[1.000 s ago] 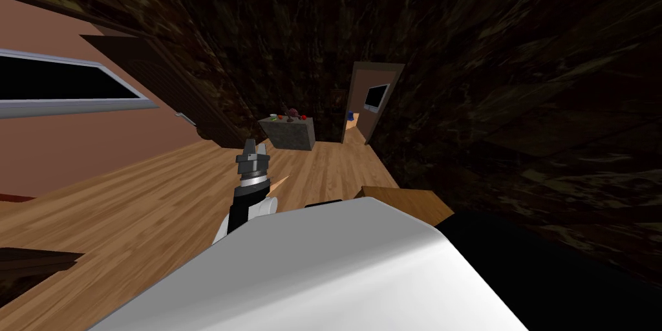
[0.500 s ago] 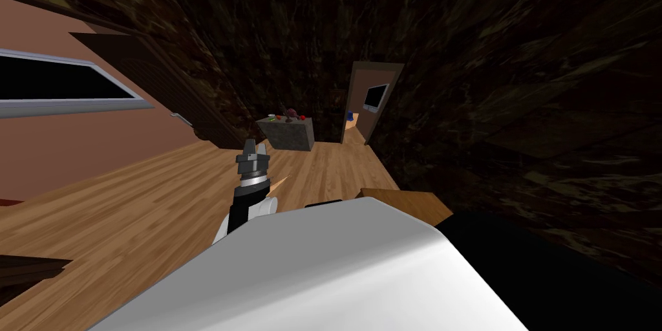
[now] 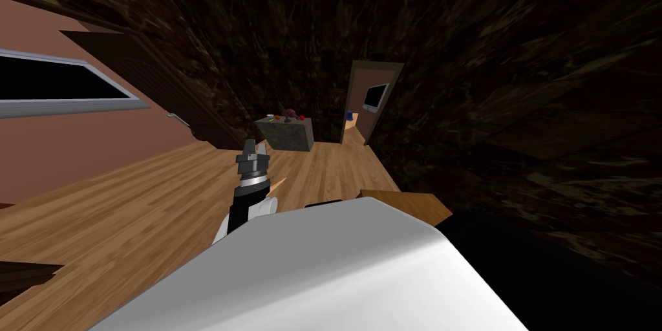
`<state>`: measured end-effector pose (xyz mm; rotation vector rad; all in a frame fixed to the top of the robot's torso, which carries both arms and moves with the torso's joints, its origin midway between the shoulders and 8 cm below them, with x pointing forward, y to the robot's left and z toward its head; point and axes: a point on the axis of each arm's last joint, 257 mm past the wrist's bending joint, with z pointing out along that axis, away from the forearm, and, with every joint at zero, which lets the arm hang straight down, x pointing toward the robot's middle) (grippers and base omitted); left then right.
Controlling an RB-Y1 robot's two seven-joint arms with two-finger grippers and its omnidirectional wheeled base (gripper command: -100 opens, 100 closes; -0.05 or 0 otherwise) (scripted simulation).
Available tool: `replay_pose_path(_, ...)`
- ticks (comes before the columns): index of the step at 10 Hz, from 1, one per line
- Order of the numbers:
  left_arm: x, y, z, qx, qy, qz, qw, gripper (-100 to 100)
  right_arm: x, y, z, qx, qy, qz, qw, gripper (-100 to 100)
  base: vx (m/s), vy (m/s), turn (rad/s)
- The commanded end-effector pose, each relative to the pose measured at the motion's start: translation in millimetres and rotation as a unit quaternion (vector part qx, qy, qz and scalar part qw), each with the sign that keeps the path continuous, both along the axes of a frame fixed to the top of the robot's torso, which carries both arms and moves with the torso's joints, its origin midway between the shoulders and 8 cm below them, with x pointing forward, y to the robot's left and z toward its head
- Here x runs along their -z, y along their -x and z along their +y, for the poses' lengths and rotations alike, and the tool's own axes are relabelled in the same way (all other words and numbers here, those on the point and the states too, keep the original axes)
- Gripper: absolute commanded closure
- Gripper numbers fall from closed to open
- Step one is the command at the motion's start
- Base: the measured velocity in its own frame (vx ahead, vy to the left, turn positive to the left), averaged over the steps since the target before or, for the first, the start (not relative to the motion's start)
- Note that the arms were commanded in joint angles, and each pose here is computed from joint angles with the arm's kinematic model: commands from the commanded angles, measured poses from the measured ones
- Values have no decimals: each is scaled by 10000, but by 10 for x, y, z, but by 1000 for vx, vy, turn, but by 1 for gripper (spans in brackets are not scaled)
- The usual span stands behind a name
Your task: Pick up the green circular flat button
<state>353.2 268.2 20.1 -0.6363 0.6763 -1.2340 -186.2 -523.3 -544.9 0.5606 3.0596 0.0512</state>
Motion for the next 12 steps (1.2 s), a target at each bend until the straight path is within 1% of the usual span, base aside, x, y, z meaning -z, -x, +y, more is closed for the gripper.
replay_pose_path(1, 0, 0, 0, 0, 0, 0, 10000, 0, 30, 122, 89, -45, -20, 59, 10000, -100, 43, -33, -16)
replay_pose_path(3, 0, 0, 0, 0, 0, 0, 10000, 0, 29, 73, 78, -4, 1, -34, 10000, -100, 30, -22, -4)
replay_pose_path(4, 0, 0, 0, 0, 0, 0, 10000, 0, 55, 205, 162, -45, -17, 53, 10000, -100, 31, -33, -14)
replay_pose_path(6, 0, 0, 0, 0, 0, 0, 10000, 0, 54, 159, 148, -15, 10, -36, 10000, -100, 28, -26, -4)
replay_pose_path(7, 0, 0, 0, 0, 0, 0, 10000, 0, 77, 293, 229, -42, -3, 58, 10000, -100, 38, -36, -17)
replay_pose_path(9, 0, 0, 0, 0, 0, 0, 10000, 0, 76, 250, 213, -28, 28, -27, 10000, -100, 30, -22, -8)
replay_pose_path(10, 0, 0, 0, 0, 0, 0, 10000, 0, 95, 386, 291, -70, 20, 72, 9999, -100, 45, -27, -1)
replay_pose_path(11, 0, 0, 0, 0, 0, 0, 10000, 0, 95, 353, 276, -74, 50, 8, 10000, -100, 50, -32, -11)
replay_pose_path(12, 0, 0, 0, 0, 0, 0, 10000, 0, 110, 501, 357, -144, 35, 132, 9998, -100, 56, -49, -24)
